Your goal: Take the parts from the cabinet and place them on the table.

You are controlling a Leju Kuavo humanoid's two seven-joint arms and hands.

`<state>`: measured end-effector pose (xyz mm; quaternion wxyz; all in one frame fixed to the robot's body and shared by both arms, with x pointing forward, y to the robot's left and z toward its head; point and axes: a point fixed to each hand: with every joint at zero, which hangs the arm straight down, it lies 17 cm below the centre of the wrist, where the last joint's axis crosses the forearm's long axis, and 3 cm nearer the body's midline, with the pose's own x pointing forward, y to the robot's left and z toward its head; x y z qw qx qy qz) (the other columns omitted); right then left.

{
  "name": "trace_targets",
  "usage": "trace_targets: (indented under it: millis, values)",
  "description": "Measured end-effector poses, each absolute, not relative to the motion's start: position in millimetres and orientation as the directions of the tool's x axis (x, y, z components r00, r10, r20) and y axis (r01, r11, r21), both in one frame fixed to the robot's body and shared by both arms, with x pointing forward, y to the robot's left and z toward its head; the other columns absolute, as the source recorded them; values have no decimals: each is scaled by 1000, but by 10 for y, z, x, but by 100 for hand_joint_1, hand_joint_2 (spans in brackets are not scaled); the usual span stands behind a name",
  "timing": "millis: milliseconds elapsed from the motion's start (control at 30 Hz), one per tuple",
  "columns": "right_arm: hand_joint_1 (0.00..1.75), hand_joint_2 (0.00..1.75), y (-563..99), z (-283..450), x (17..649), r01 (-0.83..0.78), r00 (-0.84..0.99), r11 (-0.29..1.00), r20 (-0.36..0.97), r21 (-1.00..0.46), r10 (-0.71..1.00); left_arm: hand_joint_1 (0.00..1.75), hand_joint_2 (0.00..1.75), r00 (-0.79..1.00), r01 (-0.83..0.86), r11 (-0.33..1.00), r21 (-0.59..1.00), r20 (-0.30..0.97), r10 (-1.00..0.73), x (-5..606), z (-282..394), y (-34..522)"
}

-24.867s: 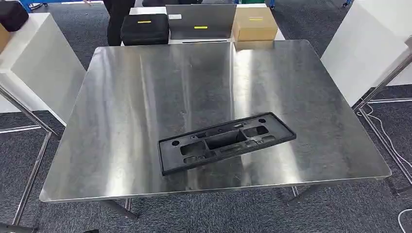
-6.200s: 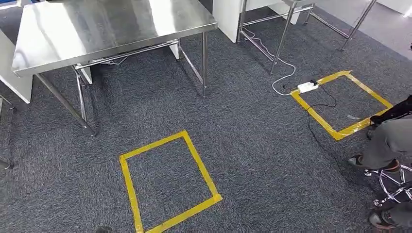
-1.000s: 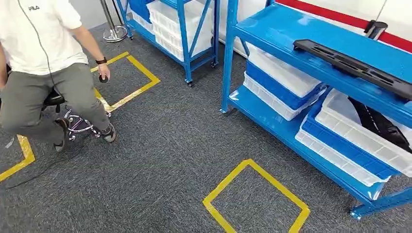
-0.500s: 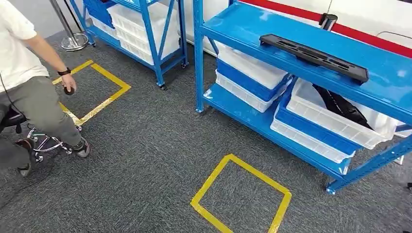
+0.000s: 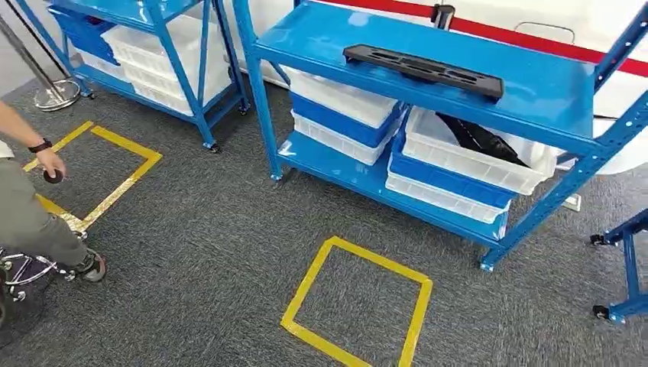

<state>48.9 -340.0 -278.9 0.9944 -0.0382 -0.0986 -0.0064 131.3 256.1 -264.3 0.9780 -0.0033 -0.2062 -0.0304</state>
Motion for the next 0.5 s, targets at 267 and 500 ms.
trace_targets:
  millis: [267, 500]
  values:
    - [0, 0, -3394, -2788, 494, 21, 980, 997, 197, -74, -6, 0, 175, 915, 63, 998, 7, 398, -60, 1273, -2652, 2570]
    - [0, 0, -3388, -2790, 483, 20, 981, 997, 196, -73, -5, 0, 175, 914, 61, 998, 10, 402, -60, 1306, -2646, 2567]
